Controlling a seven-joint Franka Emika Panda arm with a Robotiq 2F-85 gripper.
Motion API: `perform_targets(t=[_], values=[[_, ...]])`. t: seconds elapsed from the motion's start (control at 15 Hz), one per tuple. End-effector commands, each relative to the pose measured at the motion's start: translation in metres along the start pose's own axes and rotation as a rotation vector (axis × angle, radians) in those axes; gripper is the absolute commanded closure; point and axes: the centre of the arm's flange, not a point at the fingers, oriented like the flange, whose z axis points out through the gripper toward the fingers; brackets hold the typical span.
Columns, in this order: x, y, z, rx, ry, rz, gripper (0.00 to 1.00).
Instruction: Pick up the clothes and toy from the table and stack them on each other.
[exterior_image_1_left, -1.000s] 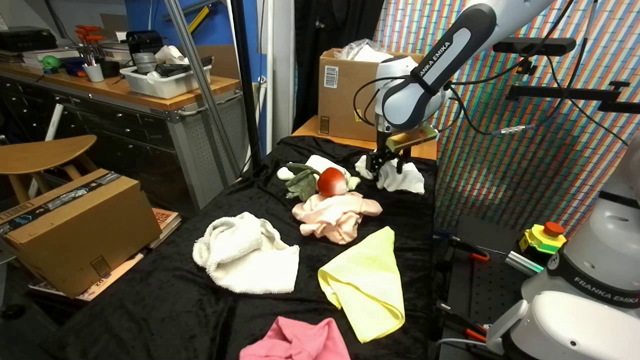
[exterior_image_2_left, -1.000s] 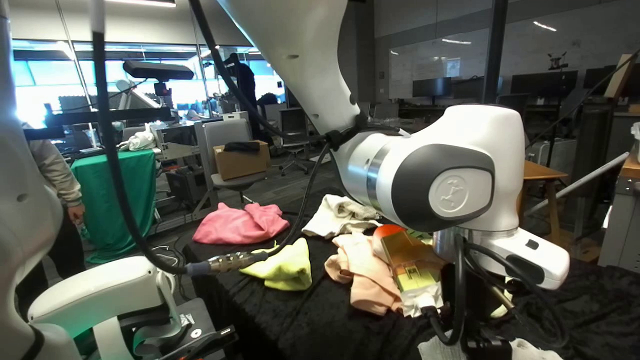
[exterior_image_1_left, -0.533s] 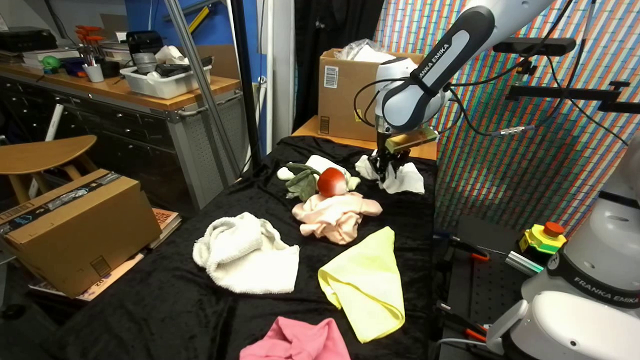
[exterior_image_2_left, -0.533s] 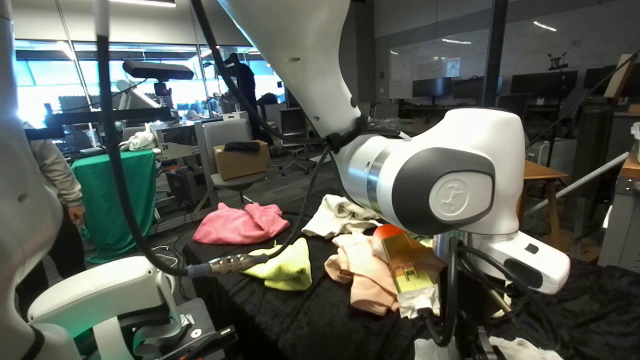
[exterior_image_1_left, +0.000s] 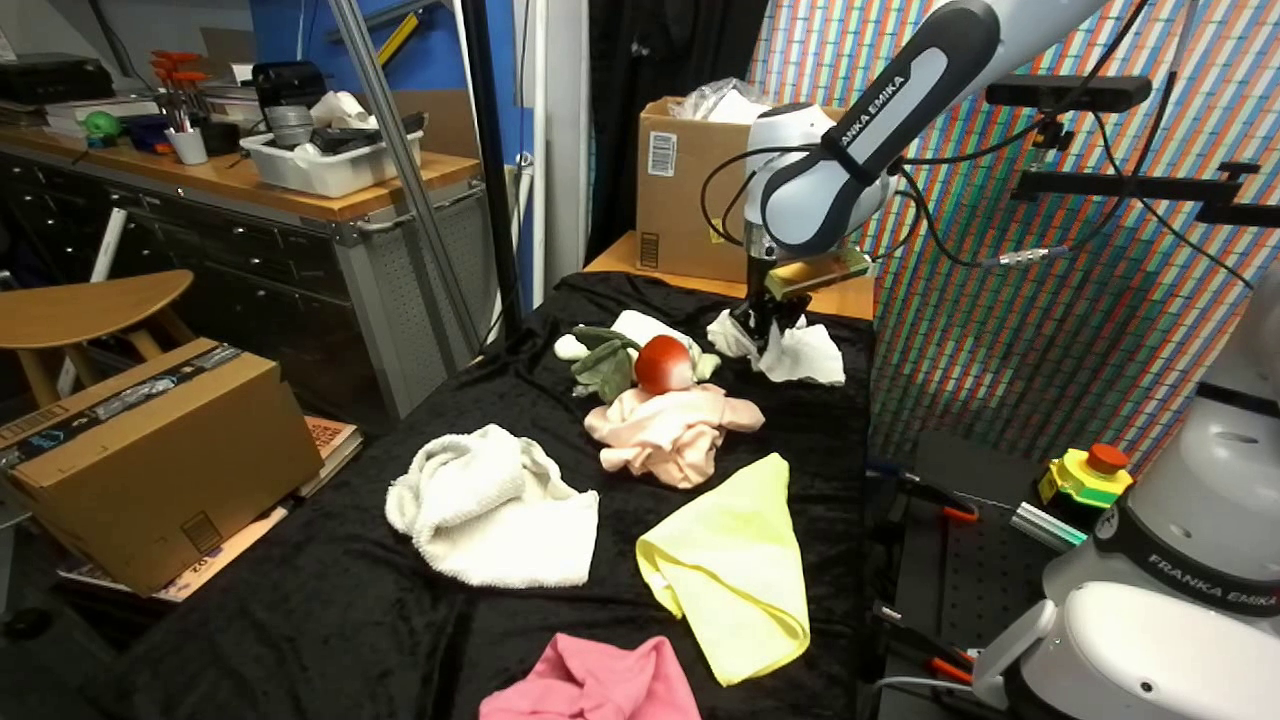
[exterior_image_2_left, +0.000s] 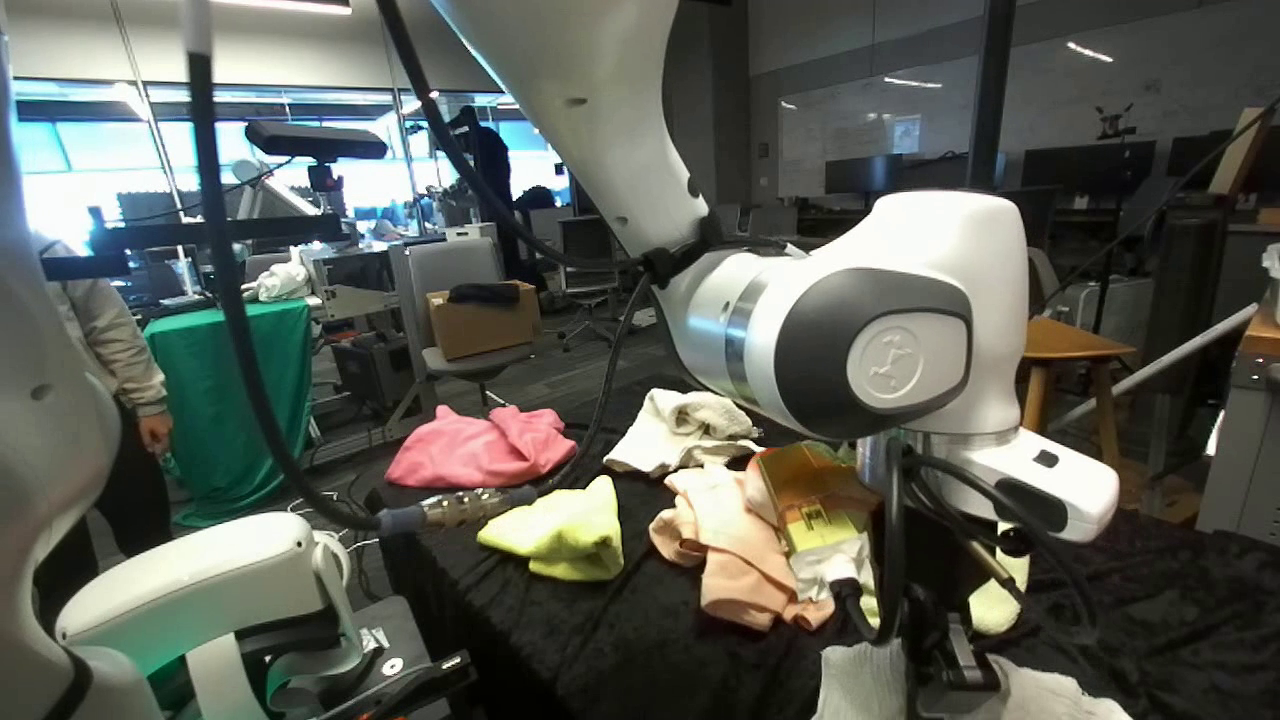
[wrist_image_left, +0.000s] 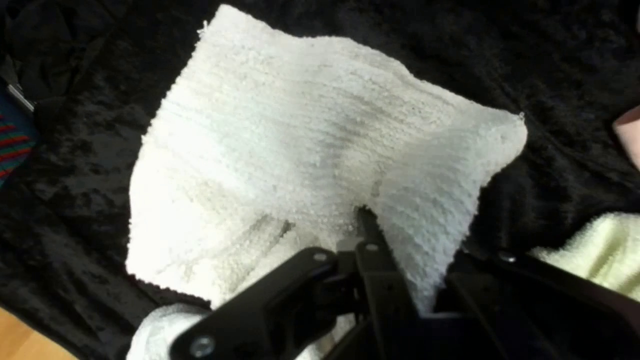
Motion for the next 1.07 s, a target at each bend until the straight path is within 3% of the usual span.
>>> perform_targets(t=[0.0,0.47,1.0], values=[[-0.019,-0.012,-0.054,0.014,0.096,-0.050,0.91],[-0.067,-0.052,-0.152,0.003,0.276,-0.188,0.92],[-0.125,-0.120,-0.267,0.046,0.472,-0.331,0.92]])
